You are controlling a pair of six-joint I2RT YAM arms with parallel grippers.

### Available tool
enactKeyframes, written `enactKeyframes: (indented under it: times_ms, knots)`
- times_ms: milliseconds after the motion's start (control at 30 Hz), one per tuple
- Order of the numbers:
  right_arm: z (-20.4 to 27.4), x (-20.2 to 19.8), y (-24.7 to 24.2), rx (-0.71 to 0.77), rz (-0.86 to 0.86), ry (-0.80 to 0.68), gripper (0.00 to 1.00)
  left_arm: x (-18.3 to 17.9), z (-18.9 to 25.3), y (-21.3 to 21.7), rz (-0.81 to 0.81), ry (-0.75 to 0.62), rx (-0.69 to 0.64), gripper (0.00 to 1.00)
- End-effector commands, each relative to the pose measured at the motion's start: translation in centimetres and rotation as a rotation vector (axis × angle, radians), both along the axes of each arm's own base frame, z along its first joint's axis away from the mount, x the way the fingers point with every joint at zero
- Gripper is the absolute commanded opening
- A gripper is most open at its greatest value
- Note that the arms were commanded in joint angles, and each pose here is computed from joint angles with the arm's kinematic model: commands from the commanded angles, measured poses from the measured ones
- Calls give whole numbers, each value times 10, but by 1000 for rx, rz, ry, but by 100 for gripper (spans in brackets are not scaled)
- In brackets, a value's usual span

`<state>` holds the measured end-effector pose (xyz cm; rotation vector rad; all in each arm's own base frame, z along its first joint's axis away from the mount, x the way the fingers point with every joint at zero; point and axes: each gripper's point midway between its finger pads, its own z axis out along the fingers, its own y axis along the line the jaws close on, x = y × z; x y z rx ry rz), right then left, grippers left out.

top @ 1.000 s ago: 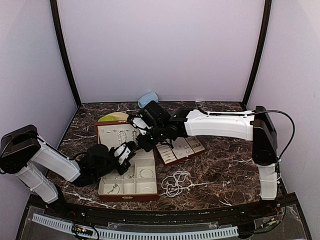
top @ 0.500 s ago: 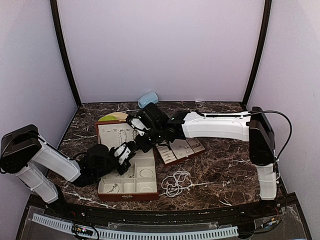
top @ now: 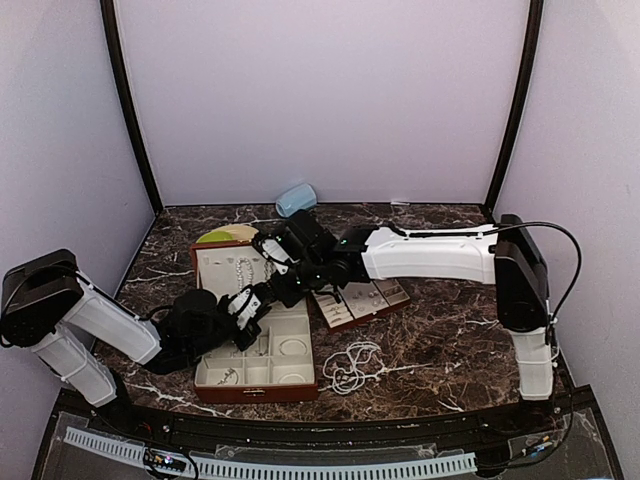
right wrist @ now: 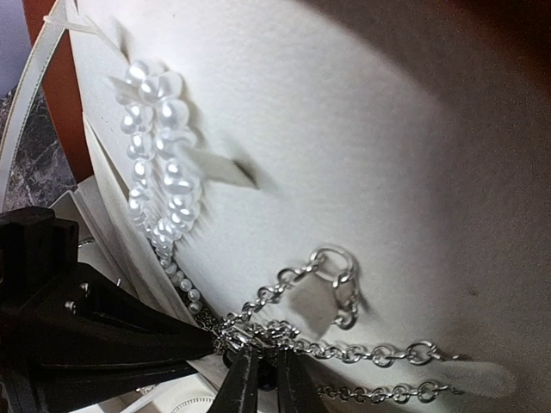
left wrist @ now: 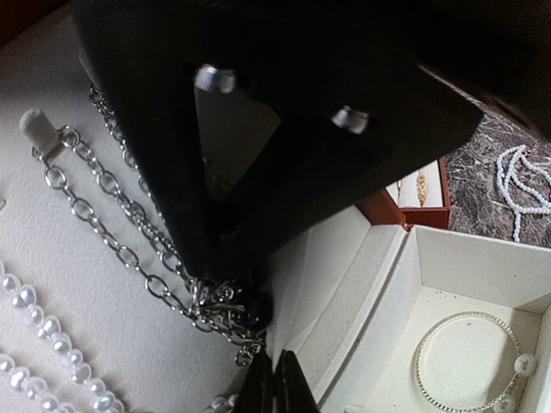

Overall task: Organize the mixed jewelry
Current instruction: Adjust the necklace on the necklace hanger.

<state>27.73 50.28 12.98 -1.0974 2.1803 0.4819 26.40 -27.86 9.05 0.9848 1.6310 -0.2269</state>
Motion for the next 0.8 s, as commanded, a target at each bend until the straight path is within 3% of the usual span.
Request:
enactKeyframes:
  times_ms: [0,767]
  knots:
    - [-49,-14,-7,-90,-7,63,11,-15,46,-28,-128,-75,-174,0]
    - [-63,-23,-8,-106,-10,82,10,-16,62,-27,-117,-150,-218,0]
